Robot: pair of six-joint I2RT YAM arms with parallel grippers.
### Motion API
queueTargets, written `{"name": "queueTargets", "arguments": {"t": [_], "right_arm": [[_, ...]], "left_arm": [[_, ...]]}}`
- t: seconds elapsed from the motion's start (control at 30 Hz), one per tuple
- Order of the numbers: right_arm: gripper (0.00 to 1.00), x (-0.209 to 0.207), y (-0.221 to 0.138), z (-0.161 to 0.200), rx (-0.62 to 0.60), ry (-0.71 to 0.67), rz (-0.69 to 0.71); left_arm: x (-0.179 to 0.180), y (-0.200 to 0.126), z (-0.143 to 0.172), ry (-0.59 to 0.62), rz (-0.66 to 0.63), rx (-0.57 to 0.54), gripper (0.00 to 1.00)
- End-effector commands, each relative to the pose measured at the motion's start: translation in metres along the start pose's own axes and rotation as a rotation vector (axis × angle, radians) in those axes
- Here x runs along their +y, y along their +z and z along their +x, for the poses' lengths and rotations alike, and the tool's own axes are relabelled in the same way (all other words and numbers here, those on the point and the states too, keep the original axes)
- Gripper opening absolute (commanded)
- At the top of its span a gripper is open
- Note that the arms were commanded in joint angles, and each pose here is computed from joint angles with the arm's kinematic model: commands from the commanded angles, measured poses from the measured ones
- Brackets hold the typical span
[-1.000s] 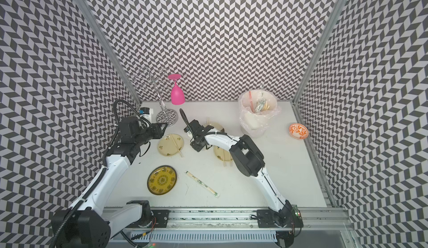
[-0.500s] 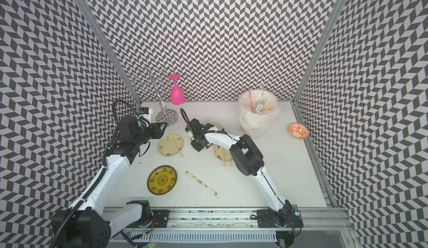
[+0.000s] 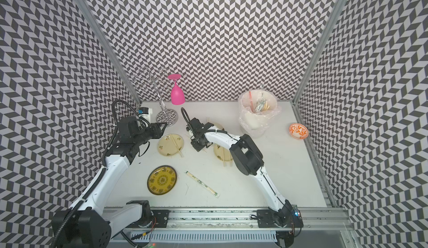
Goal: Remove the packaging of disposable chopsticks
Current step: Pick up the chopstick from the center of the board.
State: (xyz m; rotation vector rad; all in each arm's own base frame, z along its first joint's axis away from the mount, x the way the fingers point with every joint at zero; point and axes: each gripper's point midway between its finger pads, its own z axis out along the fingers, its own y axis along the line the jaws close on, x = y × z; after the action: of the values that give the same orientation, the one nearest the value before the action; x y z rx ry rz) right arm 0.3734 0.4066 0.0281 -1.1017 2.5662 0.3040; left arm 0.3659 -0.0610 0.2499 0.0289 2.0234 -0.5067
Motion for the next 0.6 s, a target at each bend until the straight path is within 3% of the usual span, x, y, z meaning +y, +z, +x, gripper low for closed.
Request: {"name": "queueTargets", "arguments": {"t": [0.0, 0.57], "right_arm": [[0.00, 0.003, -0.016, 0.000, -0.004, 0.038, -0.022], [0.00, 0.010, -0.075, -0.036, -0.186, 0.091, -0.073]], "left_arm": [[-0.002, -0.005, -0.006, 0.003, 0.011, -0.035, 0.39], [0.003, -0.008, -0.009, -0.003, -0.004, -0.050, 0.39]]}}
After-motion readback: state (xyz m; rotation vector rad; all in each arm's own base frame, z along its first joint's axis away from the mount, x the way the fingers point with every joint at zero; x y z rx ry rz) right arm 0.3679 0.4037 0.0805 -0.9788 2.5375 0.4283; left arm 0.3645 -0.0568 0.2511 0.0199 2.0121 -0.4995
